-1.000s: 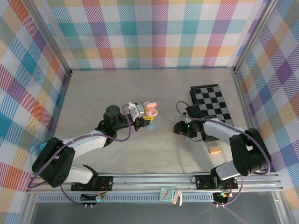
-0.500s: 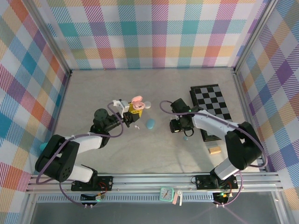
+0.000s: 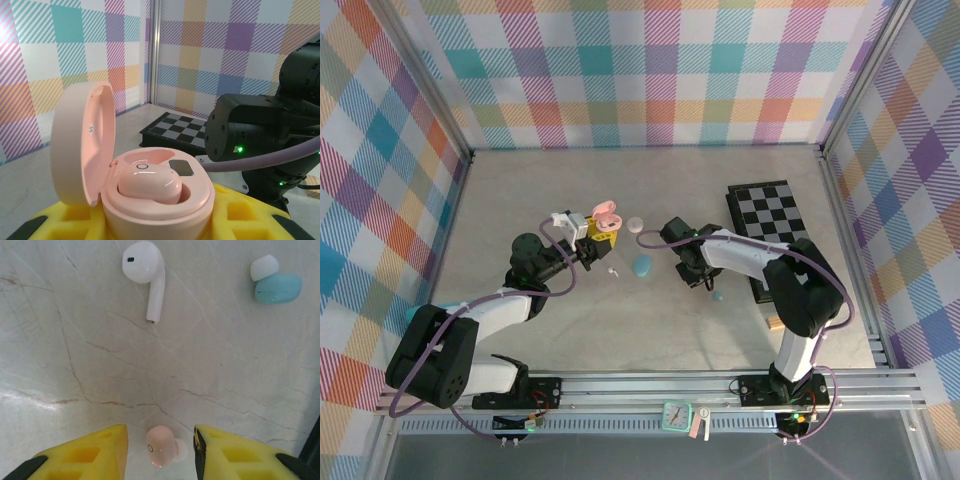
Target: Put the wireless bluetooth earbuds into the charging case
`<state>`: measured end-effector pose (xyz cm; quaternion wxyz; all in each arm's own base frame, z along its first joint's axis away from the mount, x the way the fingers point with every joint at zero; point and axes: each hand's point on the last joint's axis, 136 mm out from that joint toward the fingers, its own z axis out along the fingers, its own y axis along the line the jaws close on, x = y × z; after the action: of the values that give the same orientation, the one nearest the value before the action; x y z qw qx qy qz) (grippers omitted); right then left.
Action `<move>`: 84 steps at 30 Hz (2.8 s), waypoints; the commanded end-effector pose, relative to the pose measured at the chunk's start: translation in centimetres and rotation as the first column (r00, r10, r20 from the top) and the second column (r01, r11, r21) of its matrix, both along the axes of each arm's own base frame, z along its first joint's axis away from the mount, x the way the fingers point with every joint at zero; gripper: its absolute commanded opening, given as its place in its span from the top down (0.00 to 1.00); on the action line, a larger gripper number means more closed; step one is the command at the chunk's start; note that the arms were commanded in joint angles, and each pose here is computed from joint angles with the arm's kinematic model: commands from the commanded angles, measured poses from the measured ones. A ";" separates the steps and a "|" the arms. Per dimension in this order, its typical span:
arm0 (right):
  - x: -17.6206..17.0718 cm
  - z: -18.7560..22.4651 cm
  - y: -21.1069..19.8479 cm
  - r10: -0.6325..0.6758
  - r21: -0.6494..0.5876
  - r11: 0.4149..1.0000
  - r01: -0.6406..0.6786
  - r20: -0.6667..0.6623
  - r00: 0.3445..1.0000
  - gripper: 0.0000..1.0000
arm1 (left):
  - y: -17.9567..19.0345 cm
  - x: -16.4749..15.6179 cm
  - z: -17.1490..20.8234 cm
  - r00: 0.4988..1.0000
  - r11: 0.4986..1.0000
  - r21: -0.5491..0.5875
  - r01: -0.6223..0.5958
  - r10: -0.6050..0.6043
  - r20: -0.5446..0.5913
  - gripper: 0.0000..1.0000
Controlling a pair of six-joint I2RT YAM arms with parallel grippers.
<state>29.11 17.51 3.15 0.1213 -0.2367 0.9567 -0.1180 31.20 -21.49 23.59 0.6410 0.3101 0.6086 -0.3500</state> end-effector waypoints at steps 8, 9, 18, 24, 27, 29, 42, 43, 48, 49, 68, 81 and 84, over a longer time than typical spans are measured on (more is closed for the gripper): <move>-0.7 -0.5 -0.6 0.029 -0.120 0.992 -0.033 -0.037 0.999 0.62 | 0.3 0.0 0.5 0.999 1.000 0.007 -0.003 0.002 0.036 0.73; -0.7 -0.6 -0.7 0.028 -0.128 0.991 -0.033 -0.039 0.999 0.62 | 0.3 0.0 0.5 0.999 1.000 0.008 -0.003 0.003 0.036 0.73; -1.3 -1.1 -1.4 0.010 -0.156 0.988 -0.018 -0.054 0.998 0.66 | 0.3 -0.2 0.7 0.999 1.000 0.006 0.003 -0.003 0.038 0.73; -1.1 -1.3 -1.6 0.002 -0.179 0.984 -0.011 -0.052 0.999 0.70 | 0.3 -0.2 0.6 0.999 1.000 0.007 0.006 -0.006 0.037 0.73; -1.1 -1.3 -1.8 0.004 -0.186 0.983 -0.013 -0.049 0.999 0.72 | 0.2 -0.2 0.7 0.999 1.000 0.006 0.008 -0.008 0.040 0.73; -1.1 -1.2 -1.8 0.005 -0.185 0.983 -0.014 -0.049 0.999 0.73 | 0.2 -0.3 0.8 0.999 1.000 0.006 0.007 -0.008 0.044 0.73; -1.0 1.8 -0.5 -0.004 -0.037 0.999 0.004 0.024 1.000 0.78 | 0.0 -0.5 1.3 0.998 0.999 0.031 0.027 -0.029 0.064 0.72; -1.0 2.2 -0.5 -0.009 -0.019 1.000 0.009 0.030 1.000 0.78 | 0.0 -0.5 1.3 0.997 0.999 0.034 0.028 -0.030 0.065 0.72; -1.4 4.8 0.2 -0.040 0.145 0.989 0.033 0.049 0.998 0.79 | -0.3 -0.7 1.6 0.997 0.998 0.039 0.047 -0.049 0.066 0.72; -1.3 5.7 0.5 -0.052 0.199 0.979 0.040 0.059 0.997 0.79 | -0.5 -0.7 1.6 0.996 0.998 0.040 0.055 -0.057 0.067 0.72; -1.6 23.4 8.6 0.051 0.870 0.474 -0.139 0.130 0.990 0.80 | -6.0 -3.2 0.7 0.958 0.951 0.130 0.280 -0.285 0.023 0.72; -3.2 26.3 11.0 0.179 0.940 0.288 -0.184 0.136 0.974 0.80 | -8.6 -4.3 1.1 0.918 0.917 0.082 0.391 -0.395 0.029 0.72; -3.1 26.2 11.2 0.185 0.940 0.286 -0.184 0.134 0.974 0.80 | -8.7 -4.5 1.3 0.911 0.910 0.078 0.407 -0.410 0.028 0.72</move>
<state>25.99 28.08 27.56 0.2392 -0.2131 0.8294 0.4577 27.28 -29.49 22.43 0.5365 0.4410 0.5732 -0.4348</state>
